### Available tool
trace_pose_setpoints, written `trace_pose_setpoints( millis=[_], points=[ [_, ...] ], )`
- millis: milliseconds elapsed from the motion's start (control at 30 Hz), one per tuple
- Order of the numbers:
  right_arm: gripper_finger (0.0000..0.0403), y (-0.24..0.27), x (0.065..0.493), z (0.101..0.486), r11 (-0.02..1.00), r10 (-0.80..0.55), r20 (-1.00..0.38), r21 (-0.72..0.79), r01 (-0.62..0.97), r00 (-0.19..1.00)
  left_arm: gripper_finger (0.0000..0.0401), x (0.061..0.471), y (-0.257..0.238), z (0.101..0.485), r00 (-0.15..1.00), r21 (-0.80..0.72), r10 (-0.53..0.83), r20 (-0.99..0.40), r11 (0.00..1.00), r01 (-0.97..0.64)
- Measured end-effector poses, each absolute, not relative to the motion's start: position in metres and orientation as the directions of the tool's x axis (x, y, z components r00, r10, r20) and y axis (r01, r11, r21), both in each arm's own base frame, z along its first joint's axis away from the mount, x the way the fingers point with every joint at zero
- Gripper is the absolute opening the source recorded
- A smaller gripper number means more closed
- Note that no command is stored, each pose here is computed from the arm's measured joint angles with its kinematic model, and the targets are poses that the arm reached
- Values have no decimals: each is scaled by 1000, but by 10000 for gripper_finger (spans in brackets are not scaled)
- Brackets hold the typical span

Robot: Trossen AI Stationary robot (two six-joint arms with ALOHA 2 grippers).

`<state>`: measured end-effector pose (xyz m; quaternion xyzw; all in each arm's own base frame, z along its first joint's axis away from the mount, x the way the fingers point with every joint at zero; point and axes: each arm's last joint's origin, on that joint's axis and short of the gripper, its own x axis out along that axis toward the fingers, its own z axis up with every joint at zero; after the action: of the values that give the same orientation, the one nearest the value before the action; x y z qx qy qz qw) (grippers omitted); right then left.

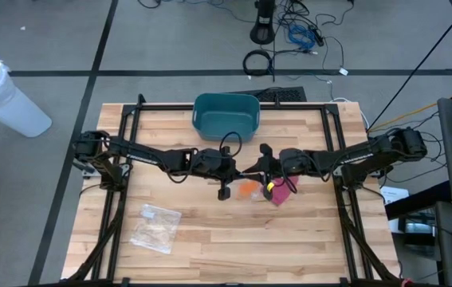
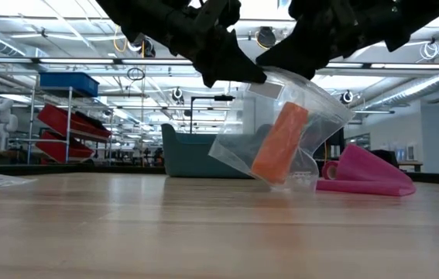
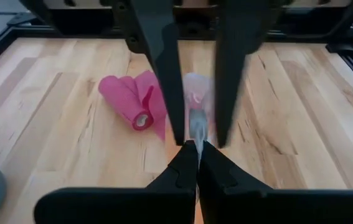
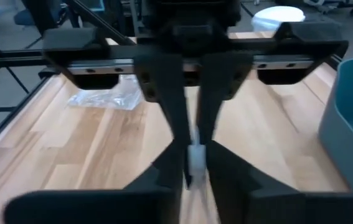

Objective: Roll bandage
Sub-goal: Close the transparent zip lock containing the rolled orange bandage

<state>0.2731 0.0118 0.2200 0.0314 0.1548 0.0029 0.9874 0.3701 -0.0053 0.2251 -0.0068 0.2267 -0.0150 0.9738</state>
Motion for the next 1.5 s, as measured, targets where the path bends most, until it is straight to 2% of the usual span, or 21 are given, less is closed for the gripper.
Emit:
trace_pose_setpoints(
  millis=[67, 133, 300, 1033, 1500],
  points=[
    [23, 11, 273, 219, 998, 11, -312, 55, 6, 950, 0, 370, -5, 225, 897, -20, -31, -442, 999, 25],
    [10, 9, 273, 219, 999, 1, -313, 47, 14, 950, 0, 370, -5, 225, 897, -18, -29, -442, 1000, 24],
    [9, 7, 273, 219, 997, -46, -321, 36, 61, 946, 0, 370, -4, 225, 897, 12, 18, -442, 1000, -15],
    [5, 6, 252, 228, 998, -46, -405, 13, 56, 913, 0, 372, -5, 231, 923, 45, 22, -384, 999, -5],
    [4, 6, 233, 235, 996, -49, -459, 47, 80, 887, 0, 362, -4, 251, 935, 57, 53, -349, 998, -36]
  ],
)
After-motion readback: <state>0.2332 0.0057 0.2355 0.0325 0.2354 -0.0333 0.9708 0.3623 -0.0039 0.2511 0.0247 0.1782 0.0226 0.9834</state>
